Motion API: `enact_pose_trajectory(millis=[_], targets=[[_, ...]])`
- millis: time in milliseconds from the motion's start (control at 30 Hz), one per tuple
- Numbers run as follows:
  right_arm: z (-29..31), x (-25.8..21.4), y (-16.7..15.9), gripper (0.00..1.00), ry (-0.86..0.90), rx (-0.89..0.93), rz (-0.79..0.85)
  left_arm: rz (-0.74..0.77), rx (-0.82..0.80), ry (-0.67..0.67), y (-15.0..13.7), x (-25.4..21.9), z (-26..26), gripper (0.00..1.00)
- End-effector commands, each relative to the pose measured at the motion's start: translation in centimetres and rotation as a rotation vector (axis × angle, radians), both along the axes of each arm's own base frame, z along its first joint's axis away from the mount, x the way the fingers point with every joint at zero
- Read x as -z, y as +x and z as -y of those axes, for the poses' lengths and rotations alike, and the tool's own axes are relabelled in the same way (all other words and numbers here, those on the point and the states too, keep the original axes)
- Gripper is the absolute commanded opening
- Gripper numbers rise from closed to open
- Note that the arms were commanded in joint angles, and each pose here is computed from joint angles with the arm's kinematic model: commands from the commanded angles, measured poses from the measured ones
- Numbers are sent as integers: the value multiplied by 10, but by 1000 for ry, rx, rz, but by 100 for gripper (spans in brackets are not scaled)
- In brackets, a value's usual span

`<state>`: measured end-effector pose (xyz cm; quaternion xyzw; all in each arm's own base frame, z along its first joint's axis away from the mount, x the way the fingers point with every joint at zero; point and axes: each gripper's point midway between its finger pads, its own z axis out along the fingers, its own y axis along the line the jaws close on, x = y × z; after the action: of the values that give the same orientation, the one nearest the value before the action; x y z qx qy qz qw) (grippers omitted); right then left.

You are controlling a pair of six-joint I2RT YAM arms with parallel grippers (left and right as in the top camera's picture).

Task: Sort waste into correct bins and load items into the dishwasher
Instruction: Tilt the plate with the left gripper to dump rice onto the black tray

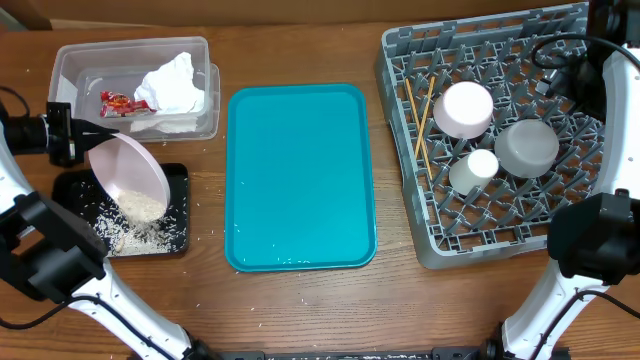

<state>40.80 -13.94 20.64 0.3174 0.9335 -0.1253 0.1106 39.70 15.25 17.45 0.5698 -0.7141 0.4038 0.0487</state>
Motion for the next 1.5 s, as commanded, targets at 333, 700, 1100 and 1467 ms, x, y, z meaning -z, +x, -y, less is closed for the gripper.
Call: enact_pose_trajectory(millis=[333,700,1100,1467], targets=[[1,-24,0,100,-17,7,71,173,-6,-124,-1,-24,-2,4],[1,-24,0,100,-17,7,71,300,48,-119,-4,-35,-3,4],[1,-24,0,100,-17,7,71,336,12,-165,-5,-45,-4,4],[1,-24,0,100,-17,7,71,411,6,-196,-4,-56,-1,4]])
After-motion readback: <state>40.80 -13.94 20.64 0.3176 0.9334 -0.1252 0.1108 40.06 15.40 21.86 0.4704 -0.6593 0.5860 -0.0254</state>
